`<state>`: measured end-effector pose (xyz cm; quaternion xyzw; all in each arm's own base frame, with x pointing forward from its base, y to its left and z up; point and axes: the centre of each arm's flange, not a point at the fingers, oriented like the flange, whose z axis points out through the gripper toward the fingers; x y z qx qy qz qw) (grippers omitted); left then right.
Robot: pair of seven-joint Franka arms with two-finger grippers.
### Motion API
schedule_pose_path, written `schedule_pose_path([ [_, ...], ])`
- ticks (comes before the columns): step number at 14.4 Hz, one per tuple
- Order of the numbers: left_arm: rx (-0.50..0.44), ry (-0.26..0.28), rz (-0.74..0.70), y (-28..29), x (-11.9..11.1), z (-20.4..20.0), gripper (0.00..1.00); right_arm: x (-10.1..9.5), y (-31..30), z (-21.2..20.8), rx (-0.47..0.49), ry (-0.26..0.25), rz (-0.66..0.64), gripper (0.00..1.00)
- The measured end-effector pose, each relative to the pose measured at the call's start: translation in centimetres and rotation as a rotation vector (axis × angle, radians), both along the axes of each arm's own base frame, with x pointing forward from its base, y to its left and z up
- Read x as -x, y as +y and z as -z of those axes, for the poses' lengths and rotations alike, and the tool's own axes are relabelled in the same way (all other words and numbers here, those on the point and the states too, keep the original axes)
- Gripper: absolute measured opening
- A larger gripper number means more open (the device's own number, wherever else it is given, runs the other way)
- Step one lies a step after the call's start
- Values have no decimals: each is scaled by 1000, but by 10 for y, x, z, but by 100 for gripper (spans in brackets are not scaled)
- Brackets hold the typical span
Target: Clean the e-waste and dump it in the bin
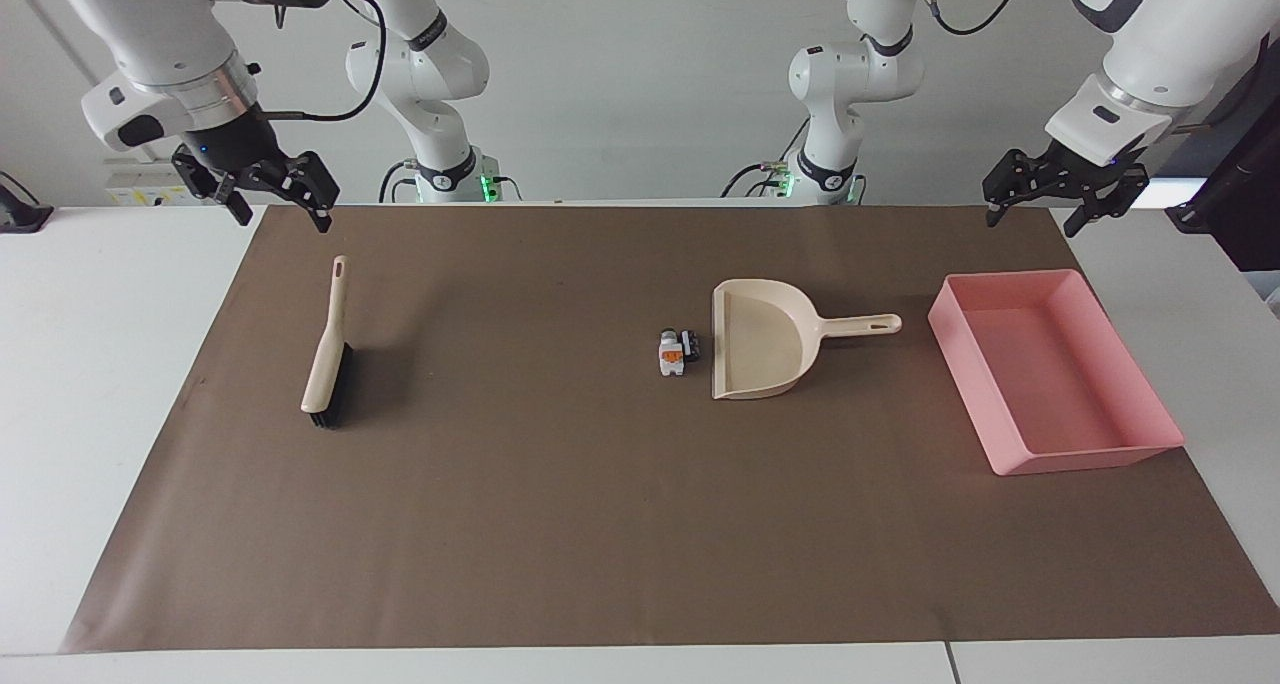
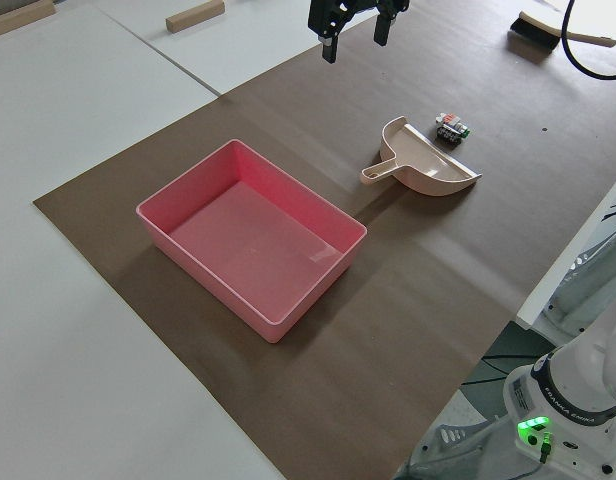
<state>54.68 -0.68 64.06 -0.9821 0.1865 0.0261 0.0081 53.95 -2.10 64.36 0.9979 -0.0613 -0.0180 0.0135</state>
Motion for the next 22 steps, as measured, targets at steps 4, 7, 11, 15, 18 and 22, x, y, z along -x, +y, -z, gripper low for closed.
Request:
schedule_pose_path([
  [4, 11, -3, 255, 2, -3, 5, 99, 0, 0, 1, 0, 4, 0, 99],
  [7, 14, -25, 425, 0, -8, 14, 99, 1, -1, 5, -1, 14, 2, 99],
  [11, 26, -3, 670, -8, -11, 37, 98, 11, -22, 41, -4, 27, 34, 99],
  [15, 36, 17, 849, -47, -6, 81, 97, 41, -58, 114, -15, 21, -9, 99],
  [18, 45, 53, 926, -81, 7, 119, 97, 51, -65, 171, -22, 39, -38, 99],
  [22, -64, 83, 1072, -115, 18, 169, 97, 69, -76, 242, -30, 56, -54, 99],
])
